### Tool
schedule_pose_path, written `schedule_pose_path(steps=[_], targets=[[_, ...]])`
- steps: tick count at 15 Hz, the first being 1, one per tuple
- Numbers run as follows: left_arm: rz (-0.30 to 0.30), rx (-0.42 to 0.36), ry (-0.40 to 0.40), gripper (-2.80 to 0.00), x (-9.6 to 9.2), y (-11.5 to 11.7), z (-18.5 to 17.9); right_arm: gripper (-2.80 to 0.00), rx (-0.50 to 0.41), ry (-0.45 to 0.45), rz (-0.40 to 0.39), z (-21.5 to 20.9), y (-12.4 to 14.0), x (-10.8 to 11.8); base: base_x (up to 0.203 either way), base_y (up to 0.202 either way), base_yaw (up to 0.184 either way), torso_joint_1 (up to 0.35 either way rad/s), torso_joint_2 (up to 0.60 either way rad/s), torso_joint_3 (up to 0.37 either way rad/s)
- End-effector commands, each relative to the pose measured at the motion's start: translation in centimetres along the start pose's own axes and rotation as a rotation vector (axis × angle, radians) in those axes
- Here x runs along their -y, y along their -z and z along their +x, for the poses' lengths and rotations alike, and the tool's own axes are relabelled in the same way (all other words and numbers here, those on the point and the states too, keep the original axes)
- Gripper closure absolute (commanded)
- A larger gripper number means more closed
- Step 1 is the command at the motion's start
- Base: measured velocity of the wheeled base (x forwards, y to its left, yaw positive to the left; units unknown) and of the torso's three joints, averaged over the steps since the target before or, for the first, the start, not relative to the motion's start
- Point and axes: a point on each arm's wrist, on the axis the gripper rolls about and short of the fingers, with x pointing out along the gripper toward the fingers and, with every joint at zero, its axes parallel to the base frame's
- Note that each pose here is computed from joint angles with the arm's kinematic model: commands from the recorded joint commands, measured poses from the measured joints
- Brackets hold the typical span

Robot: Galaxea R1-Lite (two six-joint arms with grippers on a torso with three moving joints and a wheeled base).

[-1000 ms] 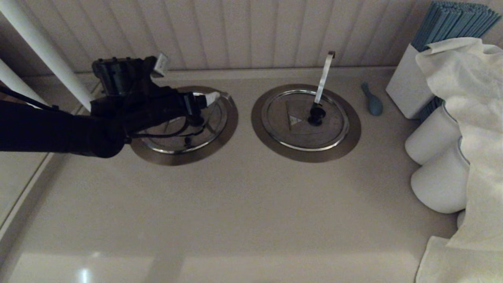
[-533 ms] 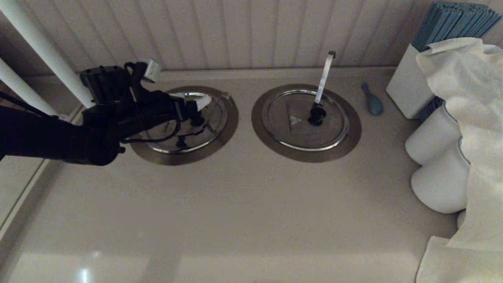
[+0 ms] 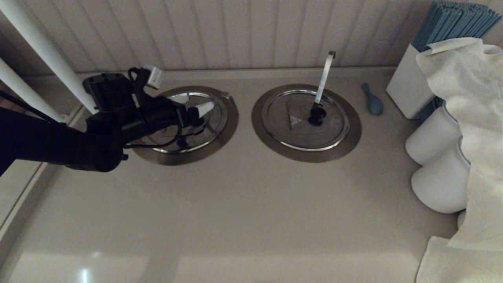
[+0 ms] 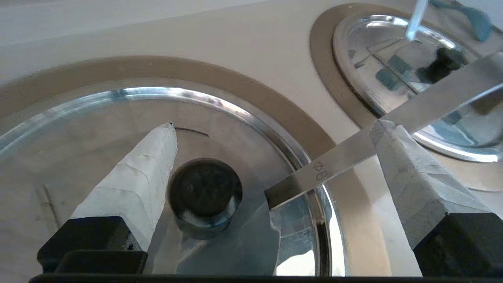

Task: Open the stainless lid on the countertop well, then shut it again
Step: Put the spoon in the groove

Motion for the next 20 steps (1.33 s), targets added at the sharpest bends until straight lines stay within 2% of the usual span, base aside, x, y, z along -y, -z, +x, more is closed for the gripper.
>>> schedule_pose_path(steps=[1,3,5,6,12,13,15,17,20], targets=[[0.026,0.035,-0.003,-2.8,-0.9,-1.7,-1.5,0.0,0.0,0.0,-0.001,0.0,0.0,0.0,0.0,0.0,0.0,0.0,0.0,0.0],[0.024,0.023,0.074,-2.8,-1.5,-1.5,-2.1,0.0,0.0,0.0,-0.001,0.0,0.0,0.0,0.0,0.0,0.0,0.0,0.0,0.0],[0.001,-0.009,0.154,-2.8,-2.1,0.5,-1.3,0.0,-0.003,0.0,0.0,0.0,0.0,0.0,0.0,0.0,0.0,0.0,0.0,0.0],[0.017,0.012,0.177,-2.8,-2.3,1.0,-0.9,0.0,0.0,0.0,-0.001,0.0,0.0,0.0,0.0,0.0,0.0,0.0,0.0,0.0],[0.038,0.05,0.246,-2.8,-0.6,3.0,2.3,0.0,0.0,0.0,-0.001,0.0,0.0,0.0,0.0,0.0,0.0,0.0,0.0,0.0],[0.035,0.05,0.234,-2.8,-0.1,3.4,3.0,0.0,-0.002,0.0,-0.001,0.0,0.0,0.0,0.0,0.0,0.0,0.0,0.0,0.0],[0.031,0.06,0.153,-2.8,0.5,4.1,4.5,0.0,0.0,0.0,-0.001,0.0,0.0,0.0,0.0,0.0,0.0,0.0,0.0,0.0],[0.047,0.111,0.067,-2.8,1.0,4.7,5.8,0.0,-0.002,0.0,-0.001,0.0,0.0,0.0,0.0,0.0,0.0,0.0,0.0,0.0],[0.061,0.156,0.047,-2.8,1.2,4.1,6.1,0.0,0.0,0.0,-0.001,0.0,0.0,0.0,0.0,0.0,0.0,0.0,0.0,0.0]])
